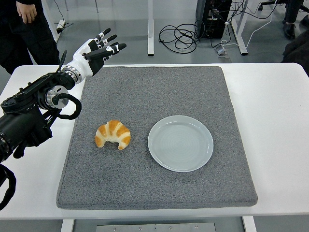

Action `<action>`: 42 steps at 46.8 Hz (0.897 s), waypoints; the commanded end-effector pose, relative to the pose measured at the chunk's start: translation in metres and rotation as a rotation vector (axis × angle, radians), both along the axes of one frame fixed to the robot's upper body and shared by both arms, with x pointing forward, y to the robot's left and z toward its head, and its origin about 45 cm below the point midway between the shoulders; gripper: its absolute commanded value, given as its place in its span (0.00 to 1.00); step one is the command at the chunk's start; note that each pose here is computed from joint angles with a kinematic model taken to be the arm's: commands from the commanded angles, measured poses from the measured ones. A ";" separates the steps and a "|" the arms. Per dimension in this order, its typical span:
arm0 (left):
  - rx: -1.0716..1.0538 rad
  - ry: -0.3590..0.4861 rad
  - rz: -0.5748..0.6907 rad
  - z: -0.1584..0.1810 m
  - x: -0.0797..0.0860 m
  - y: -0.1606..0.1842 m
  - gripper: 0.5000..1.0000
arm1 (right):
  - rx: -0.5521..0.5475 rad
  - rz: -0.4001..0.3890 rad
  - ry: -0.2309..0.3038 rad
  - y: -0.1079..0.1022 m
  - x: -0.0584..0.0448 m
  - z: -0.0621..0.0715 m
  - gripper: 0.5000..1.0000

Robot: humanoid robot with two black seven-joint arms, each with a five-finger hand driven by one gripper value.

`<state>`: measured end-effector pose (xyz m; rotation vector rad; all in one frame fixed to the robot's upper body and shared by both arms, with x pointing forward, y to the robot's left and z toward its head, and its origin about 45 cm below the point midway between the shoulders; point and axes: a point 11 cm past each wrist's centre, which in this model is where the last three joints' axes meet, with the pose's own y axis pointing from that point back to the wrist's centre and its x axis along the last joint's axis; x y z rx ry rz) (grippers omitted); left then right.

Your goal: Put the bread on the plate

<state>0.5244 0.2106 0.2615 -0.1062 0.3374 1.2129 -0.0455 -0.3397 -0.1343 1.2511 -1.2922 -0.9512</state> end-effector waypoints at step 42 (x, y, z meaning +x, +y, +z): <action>0.010 -0.044 -0.042 0.020 -0.009 0.004 0.95 | 0.000 -0.001 0.000 0.000 0.000 0.000 1.00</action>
